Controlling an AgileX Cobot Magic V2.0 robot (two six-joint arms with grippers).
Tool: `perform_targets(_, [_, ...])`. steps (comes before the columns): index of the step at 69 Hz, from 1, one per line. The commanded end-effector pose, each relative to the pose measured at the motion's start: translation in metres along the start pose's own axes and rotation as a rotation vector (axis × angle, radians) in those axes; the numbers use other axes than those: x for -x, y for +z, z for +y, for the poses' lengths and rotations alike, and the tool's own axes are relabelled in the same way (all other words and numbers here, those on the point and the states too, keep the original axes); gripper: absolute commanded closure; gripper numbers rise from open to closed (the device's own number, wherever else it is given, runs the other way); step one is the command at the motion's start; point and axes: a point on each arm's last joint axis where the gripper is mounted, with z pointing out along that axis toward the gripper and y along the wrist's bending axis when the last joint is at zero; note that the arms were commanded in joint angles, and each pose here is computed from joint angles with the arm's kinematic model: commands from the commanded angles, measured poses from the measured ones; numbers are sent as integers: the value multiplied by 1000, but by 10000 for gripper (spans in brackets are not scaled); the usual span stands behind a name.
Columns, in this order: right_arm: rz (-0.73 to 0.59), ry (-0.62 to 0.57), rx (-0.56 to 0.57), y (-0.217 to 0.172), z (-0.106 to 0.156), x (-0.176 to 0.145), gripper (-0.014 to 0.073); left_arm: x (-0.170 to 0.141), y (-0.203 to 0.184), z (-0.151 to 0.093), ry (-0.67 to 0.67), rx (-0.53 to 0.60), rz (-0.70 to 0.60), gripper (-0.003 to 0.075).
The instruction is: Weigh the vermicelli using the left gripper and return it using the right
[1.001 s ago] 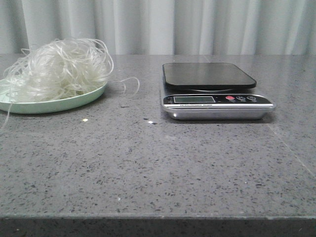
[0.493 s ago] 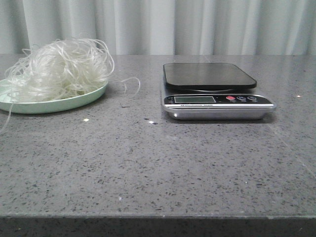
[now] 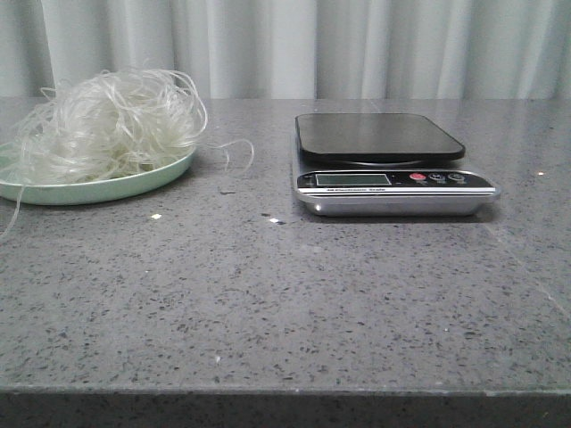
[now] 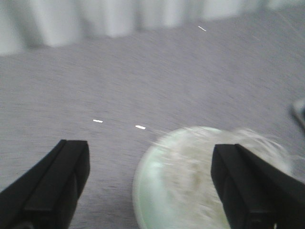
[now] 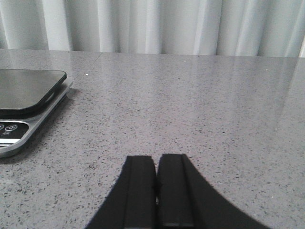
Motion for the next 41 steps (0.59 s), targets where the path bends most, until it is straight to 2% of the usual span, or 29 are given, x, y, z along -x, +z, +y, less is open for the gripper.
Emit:
perform_targets(1, [-105,-15,-13,-2,-1,11,443,18,13,-8,-16,-157,-5,120])
perform_targets(13, [-105,-15,-13,-2,-1,11,443,9,56,-11,-42,-234,121,120])
perform_targets(21, [-105,-15,-13,-2,-1,11,443,1,82,-24,-21,-279,193,120])
perform_targets(28, [-105,-15,-13,-2,-1,11,443,-6,99,-40,46,-298,250,120])
perform_targets(41, [-105,-15,-13,-2,-1,11,443,-20,120,-61,236,-243,352,120])
